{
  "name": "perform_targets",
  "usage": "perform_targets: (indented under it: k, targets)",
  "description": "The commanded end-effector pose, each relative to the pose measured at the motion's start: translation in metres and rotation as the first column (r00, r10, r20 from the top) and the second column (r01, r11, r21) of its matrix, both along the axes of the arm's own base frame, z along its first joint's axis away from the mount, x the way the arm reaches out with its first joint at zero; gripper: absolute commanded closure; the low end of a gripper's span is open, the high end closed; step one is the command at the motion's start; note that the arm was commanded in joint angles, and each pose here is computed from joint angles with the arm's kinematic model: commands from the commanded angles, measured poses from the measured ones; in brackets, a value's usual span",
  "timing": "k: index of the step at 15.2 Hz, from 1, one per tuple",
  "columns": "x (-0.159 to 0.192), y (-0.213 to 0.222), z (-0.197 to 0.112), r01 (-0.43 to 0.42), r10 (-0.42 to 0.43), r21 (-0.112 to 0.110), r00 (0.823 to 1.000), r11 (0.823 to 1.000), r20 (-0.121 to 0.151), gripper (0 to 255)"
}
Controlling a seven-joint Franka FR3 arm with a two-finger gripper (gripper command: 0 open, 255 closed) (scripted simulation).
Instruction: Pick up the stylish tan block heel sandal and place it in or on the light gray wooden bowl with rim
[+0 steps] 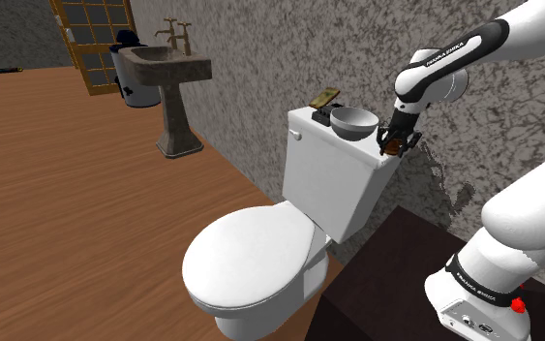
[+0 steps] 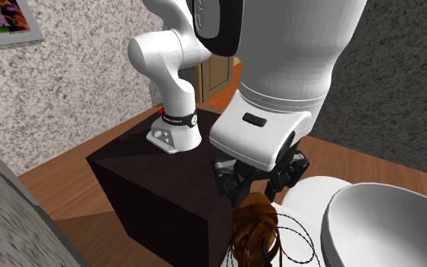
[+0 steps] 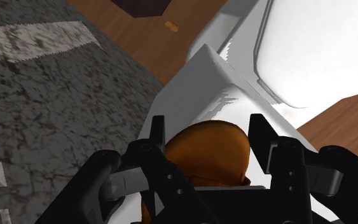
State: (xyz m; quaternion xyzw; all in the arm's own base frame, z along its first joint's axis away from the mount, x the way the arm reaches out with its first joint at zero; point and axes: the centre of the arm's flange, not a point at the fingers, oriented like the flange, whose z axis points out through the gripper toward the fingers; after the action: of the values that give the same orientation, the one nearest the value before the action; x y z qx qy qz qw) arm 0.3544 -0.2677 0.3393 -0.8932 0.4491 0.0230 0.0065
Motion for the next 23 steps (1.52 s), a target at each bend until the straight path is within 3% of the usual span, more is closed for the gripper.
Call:
perform_targets:
  k: [1, 23]
  targets:
    - [0.0, 0.0, 0.008, 0.0, 0.0, 0.0, 1.0, 1.0, 0.0, 255]
    - [0.0, 0.0, 0.124, 0.0, 0.0, 0.0, 1.0, 1.0, 0.0, 255]
